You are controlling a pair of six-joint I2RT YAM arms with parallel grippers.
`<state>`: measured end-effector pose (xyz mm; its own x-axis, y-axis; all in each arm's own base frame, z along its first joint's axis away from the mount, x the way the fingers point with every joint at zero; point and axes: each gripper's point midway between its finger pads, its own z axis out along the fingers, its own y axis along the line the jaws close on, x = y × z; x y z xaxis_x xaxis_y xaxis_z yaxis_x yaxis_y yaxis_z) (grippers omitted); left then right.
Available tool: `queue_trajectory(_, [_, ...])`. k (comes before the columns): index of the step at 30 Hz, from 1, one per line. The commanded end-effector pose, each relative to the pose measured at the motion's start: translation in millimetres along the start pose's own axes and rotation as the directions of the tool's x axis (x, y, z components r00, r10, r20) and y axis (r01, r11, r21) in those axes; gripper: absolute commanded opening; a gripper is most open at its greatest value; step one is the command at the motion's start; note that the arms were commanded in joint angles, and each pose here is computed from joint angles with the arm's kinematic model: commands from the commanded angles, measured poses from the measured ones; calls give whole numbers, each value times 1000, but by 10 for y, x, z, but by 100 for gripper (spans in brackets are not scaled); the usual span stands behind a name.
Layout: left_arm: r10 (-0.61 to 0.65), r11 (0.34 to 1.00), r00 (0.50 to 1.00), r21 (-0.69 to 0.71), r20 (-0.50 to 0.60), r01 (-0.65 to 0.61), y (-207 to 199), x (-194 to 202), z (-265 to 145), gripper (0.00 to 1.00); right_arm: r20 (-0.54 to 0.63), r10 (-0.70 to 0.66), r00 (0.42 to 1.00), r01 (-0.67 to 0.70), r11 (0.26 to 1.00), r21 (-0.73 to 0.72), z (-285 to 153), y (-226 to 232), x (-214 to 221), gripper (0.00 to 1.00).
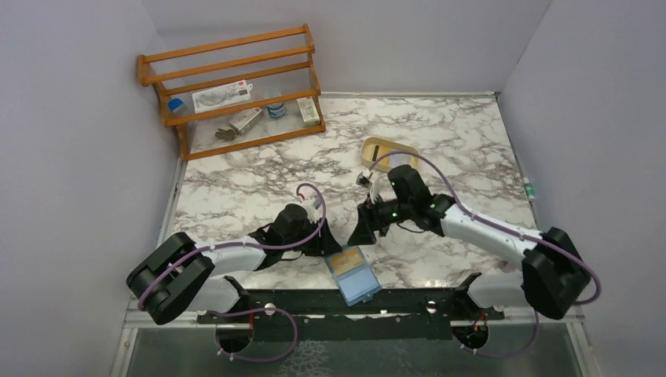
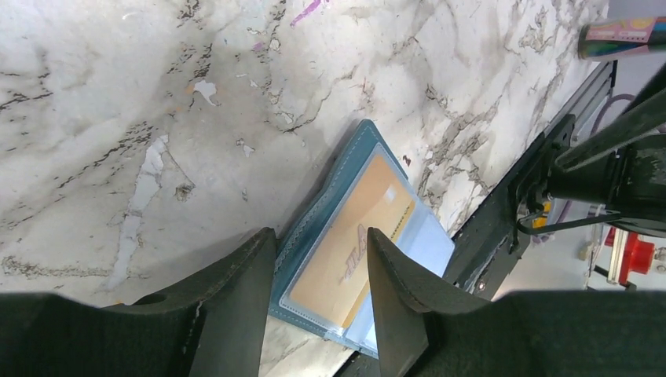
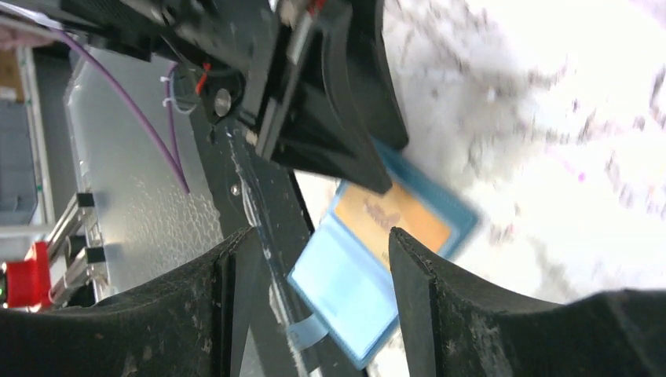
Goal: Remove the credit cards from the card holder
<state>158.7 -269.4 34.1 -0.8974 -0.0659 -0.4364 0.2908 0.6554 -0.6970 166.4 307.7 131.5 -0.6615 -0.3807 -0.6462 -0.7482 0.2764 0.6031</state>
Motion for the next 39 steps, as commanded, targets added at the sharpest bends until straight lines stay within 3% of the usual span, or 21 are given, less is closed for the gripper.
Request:
queue_trajectory(1, [20,999,998,-49,-63,-23,122,125,-9,48,10,197,980,-193,946,262,-43,-45,474,66])
queue_trajectory(6, [40,995,997,-88,-67,-46,187,105,-3,49,-84,278,957,-216,874,435,-5,201,1051,64])
queue_trajectory(11, [44,993,996,-104,-75,-52,208,95,10,48,-8,398,917,-322,754,573,-93,101,1305,54])
queue_trajectory(14, [45,992,996,-114,-72,-53,215,80,8,49,1,388,922,-322,762,562,-78,153,1255,45])
queue_trajectory(18, [45,990,996,-132,-74,-55,245,81,0,48,-84,349,933,-231,764,603,32,252,1296,34])
queue_trajectory(24, [42,989,996,-136,-75,-52,255,88,0,48,-203,346,916,-130,734,667,277,335,1530,36])
queue_trajectory(29, [43,989,996,-140,-75,-53,259,89,-14,48,-219,356,908,-116,719,685,332,374,1598,48])
queue_trajectory(39, [38,989,996,-142,-80,-49,258,88,3,47,-246,352,903,-26,617,787,213,129,1740,44])
